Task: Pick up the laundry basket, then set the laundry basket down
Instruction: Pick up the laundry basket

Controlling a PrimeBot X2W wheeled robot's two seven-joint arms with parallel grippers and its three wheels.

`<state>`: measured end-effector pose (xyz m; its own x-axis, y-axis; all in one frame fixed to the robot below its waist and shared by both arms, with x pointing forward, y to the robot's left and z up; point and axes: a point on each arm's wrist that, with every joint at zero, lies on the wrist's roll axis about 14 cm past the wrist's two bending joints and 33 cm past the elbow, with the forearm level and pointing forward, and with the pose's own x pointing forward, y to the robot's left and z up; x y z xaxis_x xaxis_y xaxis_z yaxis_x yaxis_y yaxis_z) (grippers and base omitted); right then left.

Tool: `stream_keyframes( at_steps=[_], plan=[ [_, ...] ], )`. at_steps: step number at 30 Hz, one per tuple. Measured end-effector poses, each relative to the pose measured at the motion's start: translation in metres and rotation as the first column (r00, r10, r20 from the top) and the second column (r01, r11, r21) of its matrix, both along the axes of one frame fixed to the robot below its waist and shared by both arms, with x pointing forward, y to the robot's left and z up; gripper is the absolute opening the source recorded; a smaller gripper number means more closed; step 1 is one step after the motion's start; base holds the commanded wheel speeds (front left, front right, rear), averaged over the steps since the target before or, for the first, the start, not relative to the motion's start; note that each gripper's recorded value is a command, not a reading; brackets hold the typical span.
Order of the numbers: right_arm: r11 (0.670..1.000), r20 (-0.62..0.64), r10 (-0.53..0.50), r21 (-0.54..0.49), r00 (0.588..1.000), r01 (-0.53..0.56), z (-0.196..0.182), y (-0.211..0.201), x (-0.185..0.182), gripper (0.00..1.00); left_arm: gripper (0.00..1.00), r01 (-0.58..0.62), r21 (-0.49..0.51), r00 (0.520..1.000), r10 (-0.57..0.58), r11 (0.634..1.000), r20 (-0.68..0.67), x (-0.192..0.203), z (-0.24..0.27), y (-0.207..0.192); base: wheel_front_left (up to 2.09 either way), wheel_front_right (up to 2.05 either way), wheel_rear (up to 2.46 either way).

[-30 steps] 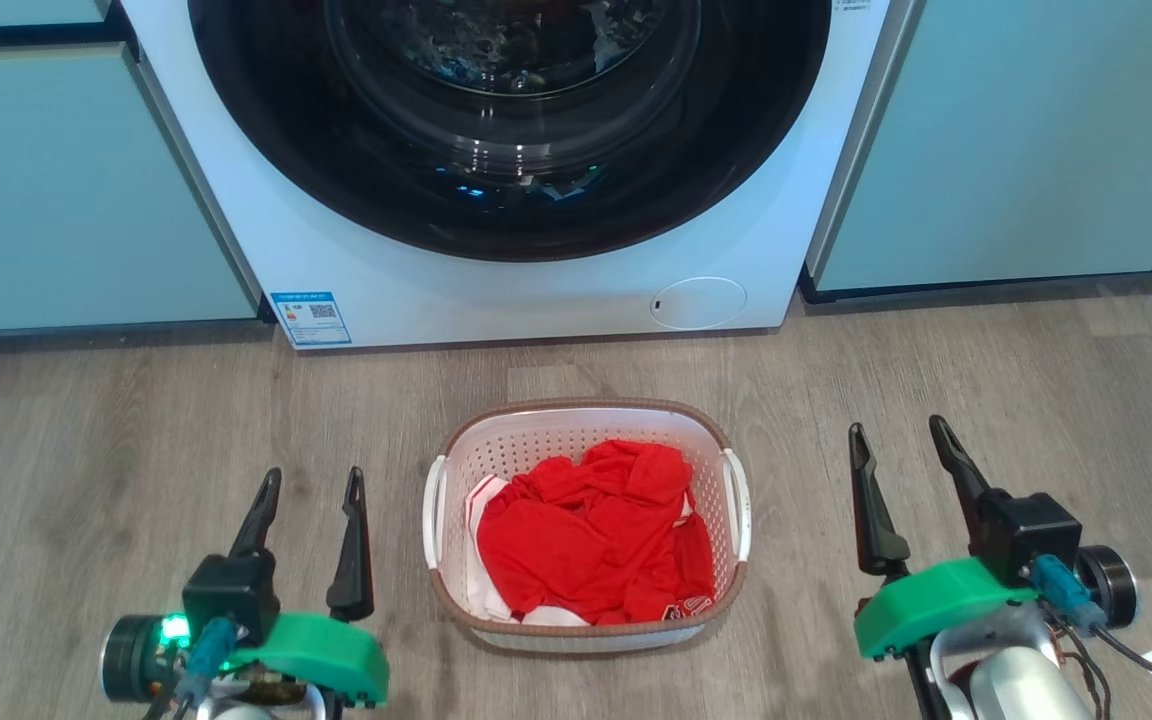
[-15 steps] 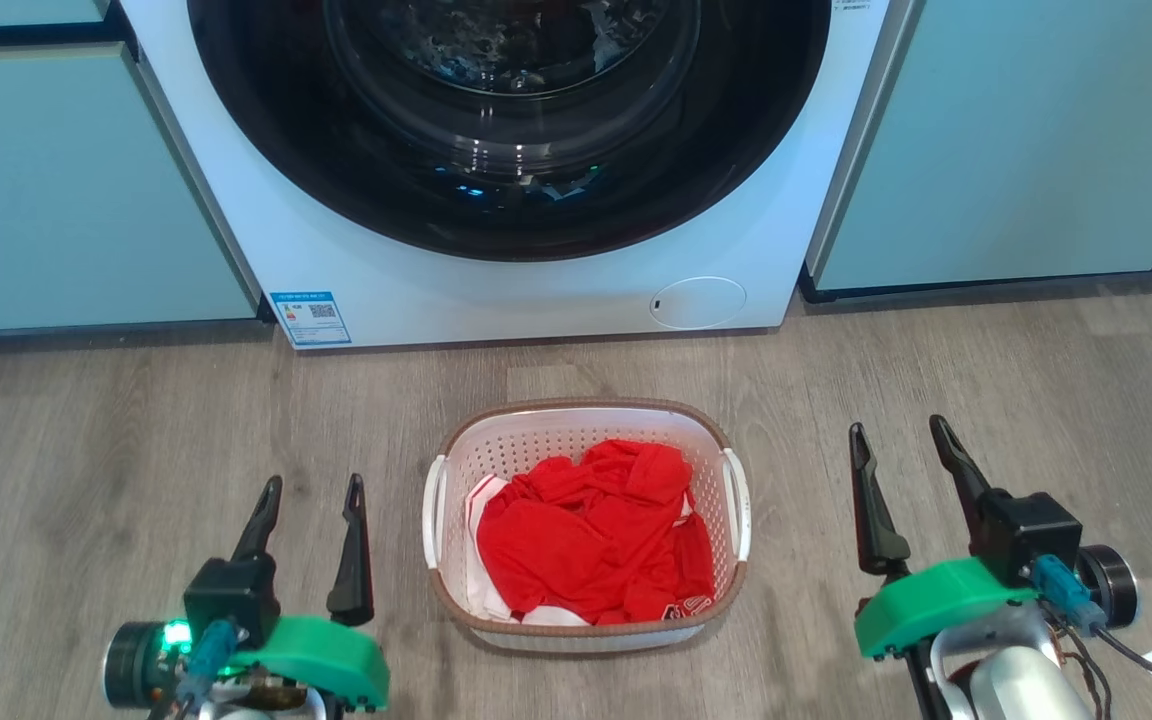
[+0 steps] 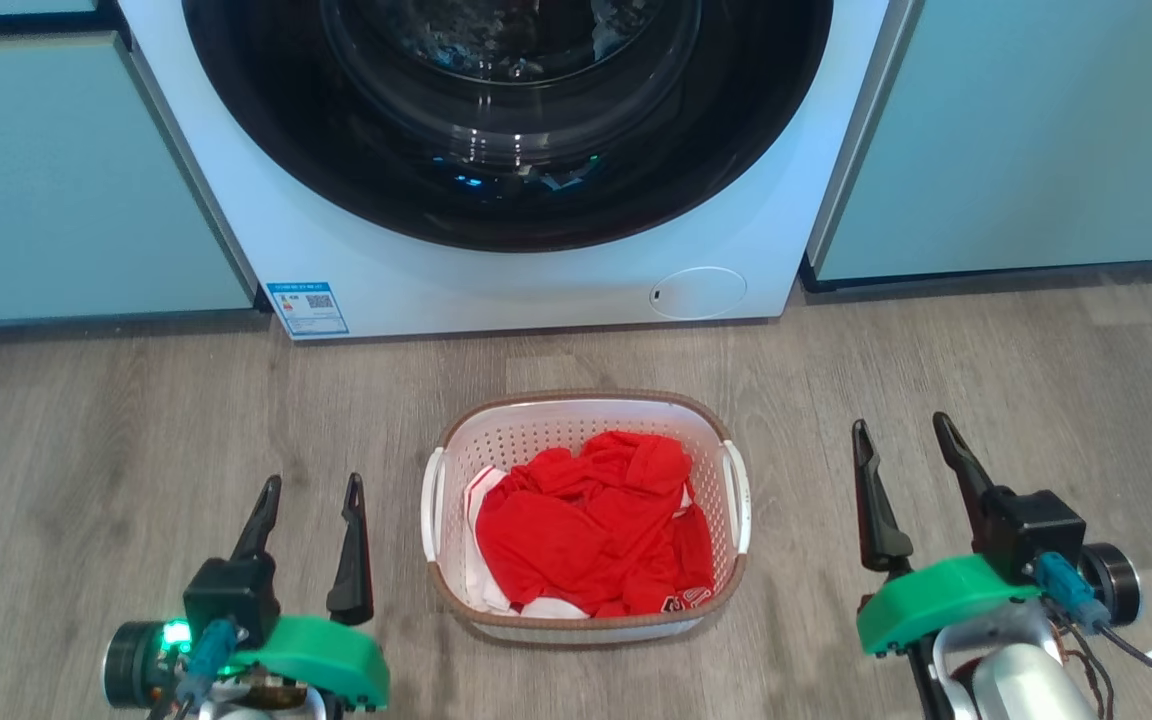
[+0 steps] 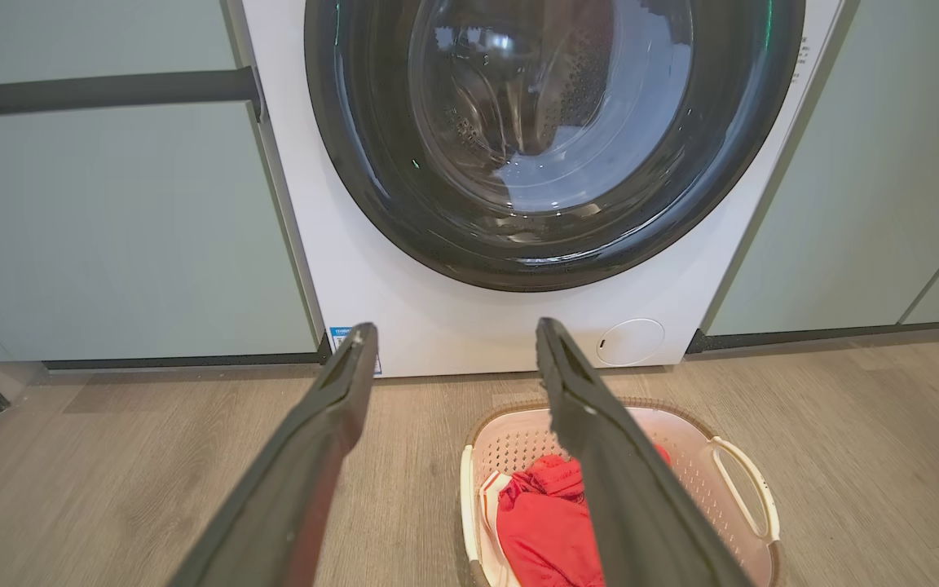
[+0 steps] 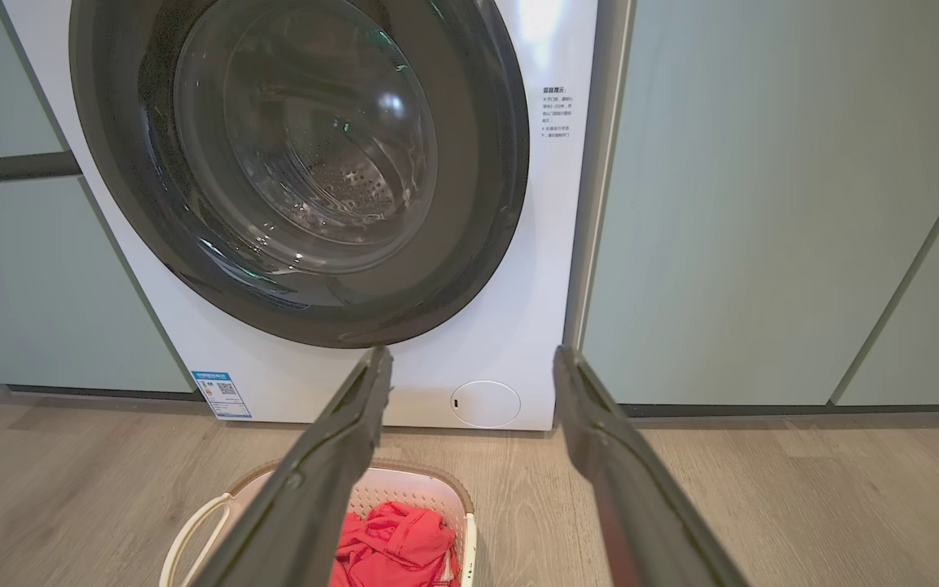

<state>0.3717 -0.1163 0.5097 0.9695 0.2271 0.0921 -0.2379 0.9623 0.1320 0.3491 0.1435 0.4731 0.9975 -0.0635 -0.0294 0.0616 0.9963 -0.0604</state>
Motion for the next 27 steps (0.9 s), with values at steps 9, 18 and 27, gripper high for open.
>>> stream_keyframes(
  at_steps=[9, 18, 27],
  plan=[
    [1.0, -0.015, -0.004, 0.001, 1.0, 0.004, -0.006, -0.001, 0.015, 1.0, 1.0, 0.003, -0.009, 1.0, -0.003, 1.0, -0.031, 0.007, -0.01, -0.001, 0.0, 0.0, 0.0],
    [1.0, -0.086, -0.008, -0.002, 0.996, 0.008, -0.035, -0.002, 0.058, 1.0, 1.0, 0.034, -0.02, 0.995, -0.036, 0.999, -0.09, 0.047, -0.033, -0.011, 0.0, 0.0, 0.0],
    [1.0, -0.199, -0.01, -0.025, 0.98, 0.005, -0.095, -0.001, 0.111, 1.0, 1.0, 0.033, -0.07, 0.976, -0.048, 0.997, -0.211, 0.095, -0.087, -0.016, 0.0, 0.0, 0.0]
  ],
)
